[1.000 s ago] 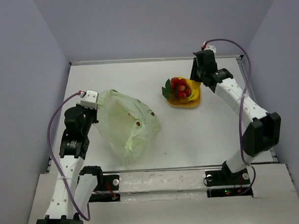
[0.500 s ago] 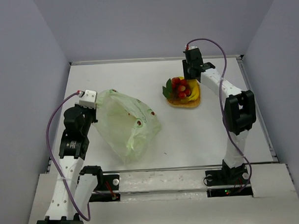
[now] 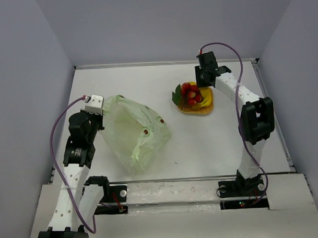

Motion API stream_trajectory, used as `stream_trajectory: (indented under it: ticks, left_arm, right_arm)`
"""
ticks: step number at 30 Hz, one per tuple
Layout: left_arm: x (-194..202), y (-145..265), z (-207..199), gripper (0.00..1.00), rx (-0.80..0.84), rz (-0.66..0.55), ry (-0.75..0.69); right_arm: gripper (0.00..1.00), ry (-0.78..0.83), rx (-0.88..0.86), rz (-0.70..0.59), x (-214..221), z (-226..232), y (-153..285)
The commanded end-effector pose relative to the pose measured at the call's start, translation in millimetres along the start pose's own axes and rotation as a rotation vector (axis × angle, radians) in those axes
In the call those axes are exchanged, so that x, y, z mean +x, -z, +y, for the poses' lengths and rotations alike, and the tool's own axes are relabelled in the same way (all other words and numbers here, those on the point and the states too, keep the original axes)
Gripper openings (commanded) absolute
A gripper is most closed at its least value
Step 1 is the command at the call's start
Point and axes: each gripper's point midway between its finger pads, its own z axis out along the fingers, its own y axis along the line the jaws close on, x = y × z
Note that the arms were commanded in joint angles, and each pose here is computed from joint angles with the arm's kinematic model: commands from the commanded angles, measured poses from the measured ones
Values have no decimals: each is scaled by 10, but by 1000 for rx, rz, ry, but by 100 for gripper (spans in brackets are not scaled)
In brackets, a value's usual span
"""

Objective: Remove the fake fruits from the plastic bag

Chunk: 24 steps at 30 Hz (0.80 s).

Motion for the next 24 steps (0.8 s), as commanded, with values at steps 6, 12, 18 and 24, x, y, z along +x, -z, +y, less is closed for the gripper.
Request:
stream_trajectory:
  ticks: [6,12,18,24]
  left_arm:
    - [-308,90,95,0,-34,-90,6]
    - [-307,84,87,0,-31,-91,12]
    - [-299,87,85,0,-31,-91,12]
    - [-314,77,76,0,-27,-98,21]
  right_arm:
    - [71,-43,-17,-12,-103,-15,199]
    - [77,-39,-14,-35,-188,-43,278]
    - [79,-31,-32,-84,-415,-61,483]
    - [80,-42,-69,-230,-914,-134,1040]
